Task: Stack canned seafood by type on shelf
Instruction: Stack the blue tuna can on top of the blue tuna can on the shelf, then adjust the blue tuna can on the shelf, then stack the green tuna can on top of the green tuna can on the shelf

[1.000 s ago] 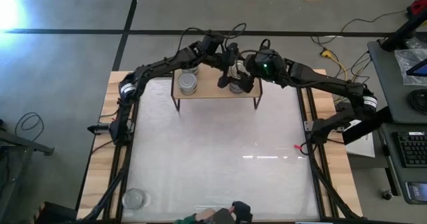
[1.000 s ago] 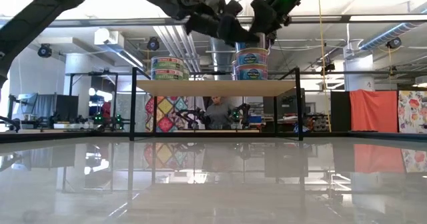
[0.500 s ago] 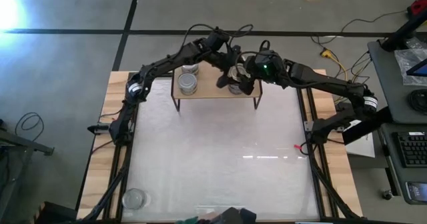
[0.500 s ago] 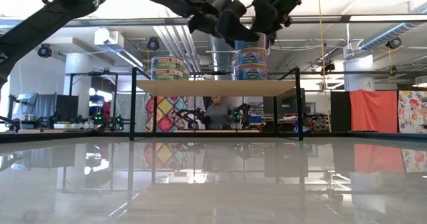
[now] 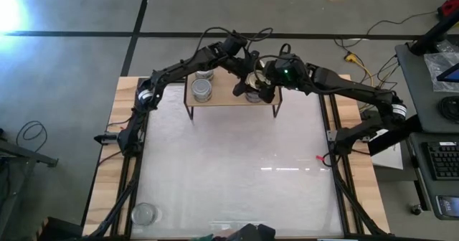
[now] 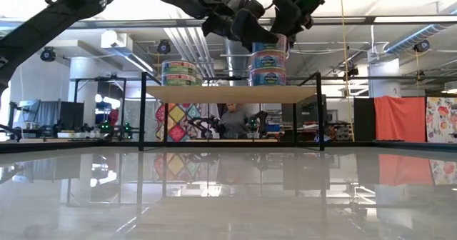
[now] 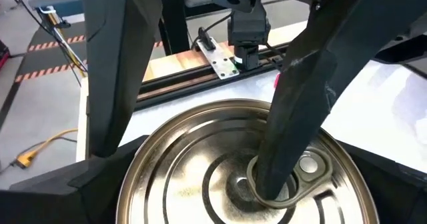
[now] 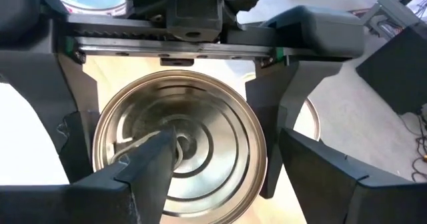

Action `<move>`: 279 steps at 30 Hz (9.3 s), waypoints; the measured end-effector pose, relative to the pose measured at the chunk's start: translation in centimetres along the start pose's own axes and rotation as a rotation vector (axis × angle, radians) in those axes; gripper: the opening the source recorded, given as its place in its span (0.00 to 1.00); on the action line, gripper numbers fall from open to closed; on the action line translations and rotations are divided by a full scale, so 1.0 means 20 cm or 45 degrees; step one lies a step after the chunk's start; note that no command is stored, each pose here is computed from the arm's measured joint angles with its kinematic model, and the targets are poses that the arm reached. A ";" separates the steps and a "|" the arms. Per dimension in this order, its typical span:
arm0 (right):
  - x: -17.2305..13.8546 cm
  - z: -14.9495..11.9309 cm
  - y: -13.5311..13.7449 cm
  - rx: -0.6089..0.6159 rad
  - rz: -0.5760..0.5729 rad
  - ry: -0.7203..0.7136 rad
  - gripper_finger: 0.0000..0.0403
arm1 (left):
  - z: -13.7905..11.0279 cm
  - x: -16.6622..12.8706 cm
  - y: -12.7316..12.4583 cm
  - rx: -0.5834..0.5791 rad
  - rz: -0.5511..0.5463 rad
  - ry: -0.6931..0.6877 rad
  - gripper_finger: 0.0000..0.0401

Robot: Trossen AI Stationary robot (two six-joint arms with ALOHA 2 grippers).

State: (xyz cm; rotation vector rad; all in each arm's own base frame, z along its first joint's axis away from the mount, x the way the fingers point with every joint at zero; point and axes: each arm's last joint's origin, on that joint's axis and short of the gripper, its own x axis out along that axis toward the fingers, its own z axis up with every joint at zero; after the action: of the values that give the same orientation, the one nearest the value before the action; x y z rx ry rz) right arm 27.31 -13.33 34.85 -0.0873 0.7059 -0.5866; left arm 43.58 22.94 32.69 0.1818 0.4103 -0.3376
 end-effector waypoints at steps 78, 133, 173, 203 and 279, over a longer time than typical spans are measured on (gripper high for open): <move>0.00 -0.07 0.01 0.006 0.083 0.162 0.61 | -0.06 0.03 -0.04 -0.234 0.068 0.105 1.00; 0.04 0.00 -0.01 0.026 0.107 -0.029 0.61 | -0.11 -0.40 -0.59 -0.142 0.589 -0.255 1.00; -0.03 -0.29 0.02 -0.018 0.113 0.065 0.67 | -0.24 -0.19 -0.50 -0.320 0.813 0.157 1.00; 0.01 -0.25 0.03 -0.027 0.101 -0.055 0.67 | -0.22 -0.19 -0.50 -0.261 1.035 0.224 1.00; 0.15 -0.36 0.08 -0.011 0.185 0.043 0.65 | 0.10 -0.21 -0.99 -0.175 0.536 0.051 1.00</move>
State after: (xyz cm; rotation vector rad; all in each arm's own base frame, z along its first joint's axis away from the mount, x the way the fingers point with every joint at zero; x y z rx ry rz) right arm 25.27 -12.66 27.11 -0.0337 0.7411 -0.4469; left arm 33.74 5.31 34.20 0.1361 0.4221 0.1084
